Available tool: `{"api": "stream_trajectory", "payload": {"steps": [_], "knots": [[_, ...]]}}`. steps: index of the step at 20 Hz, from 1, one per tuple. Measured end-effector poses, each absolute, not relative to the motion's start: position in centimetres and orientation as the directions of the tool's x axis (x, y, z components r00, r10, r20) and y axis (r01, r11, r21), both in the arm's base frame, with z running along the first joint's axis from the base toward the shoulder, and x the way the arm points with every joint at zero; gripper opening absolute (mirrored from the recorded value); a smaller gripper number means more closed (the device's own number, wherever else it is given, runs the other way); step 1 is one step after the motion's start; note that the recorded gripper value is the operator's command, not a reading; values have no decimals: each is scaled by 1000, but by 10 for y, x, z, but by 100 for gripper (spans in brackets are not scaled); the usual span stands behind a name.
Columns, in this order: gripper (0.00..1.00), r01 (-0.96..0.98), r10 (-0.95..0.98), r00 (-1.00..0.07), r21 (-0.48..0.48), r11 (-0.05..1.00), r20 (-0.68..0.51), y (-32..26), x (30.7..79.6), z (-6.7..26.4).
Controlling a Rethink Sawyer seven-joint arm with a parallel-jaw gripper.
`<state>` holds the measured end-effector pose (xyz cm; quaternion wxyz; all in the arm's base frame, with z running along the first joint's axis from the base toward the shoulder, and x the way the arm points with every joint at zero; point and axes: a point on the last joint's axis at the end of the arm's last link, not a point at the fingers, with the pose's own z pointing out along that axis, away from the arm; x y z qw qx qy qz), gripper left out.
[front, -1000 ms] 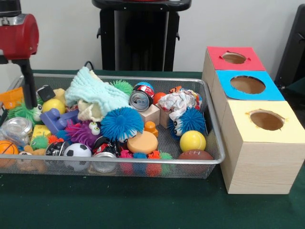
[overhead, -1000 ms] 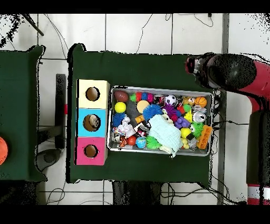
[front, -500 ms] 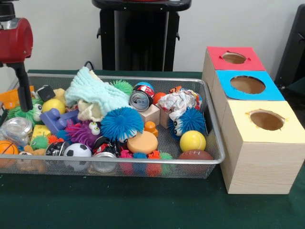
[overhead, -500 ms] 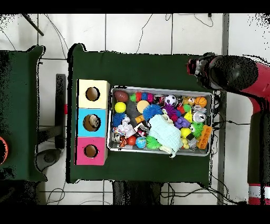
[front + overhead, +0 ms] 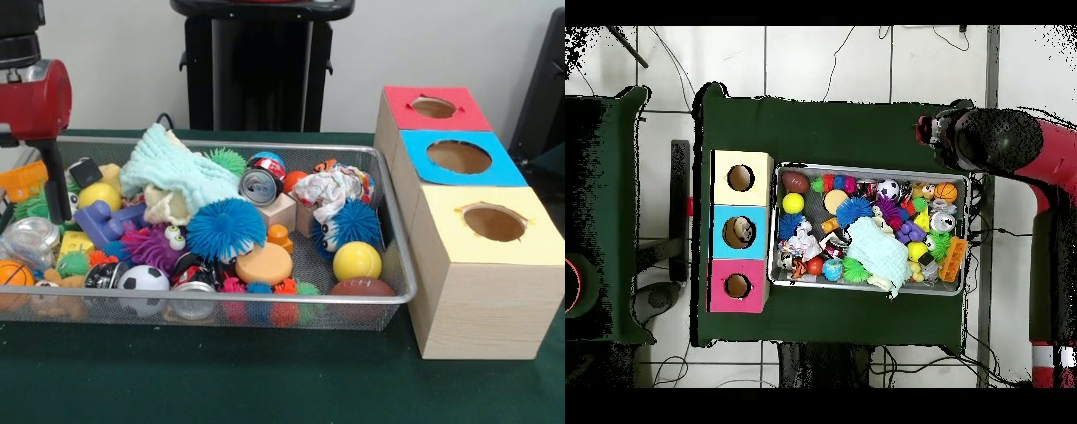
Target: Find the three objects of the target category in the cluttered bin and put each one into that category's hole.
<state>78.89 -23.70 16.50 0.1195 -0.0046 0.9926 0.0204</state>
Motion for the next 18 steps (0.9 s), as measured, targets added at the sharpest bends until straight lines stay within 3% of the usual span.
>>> {"api": "stream_trajectory", "payload": {"steps": [18], "knots": [[100, -12, -21, -968, -38, 999, -250, -264, 792, 162]]}}
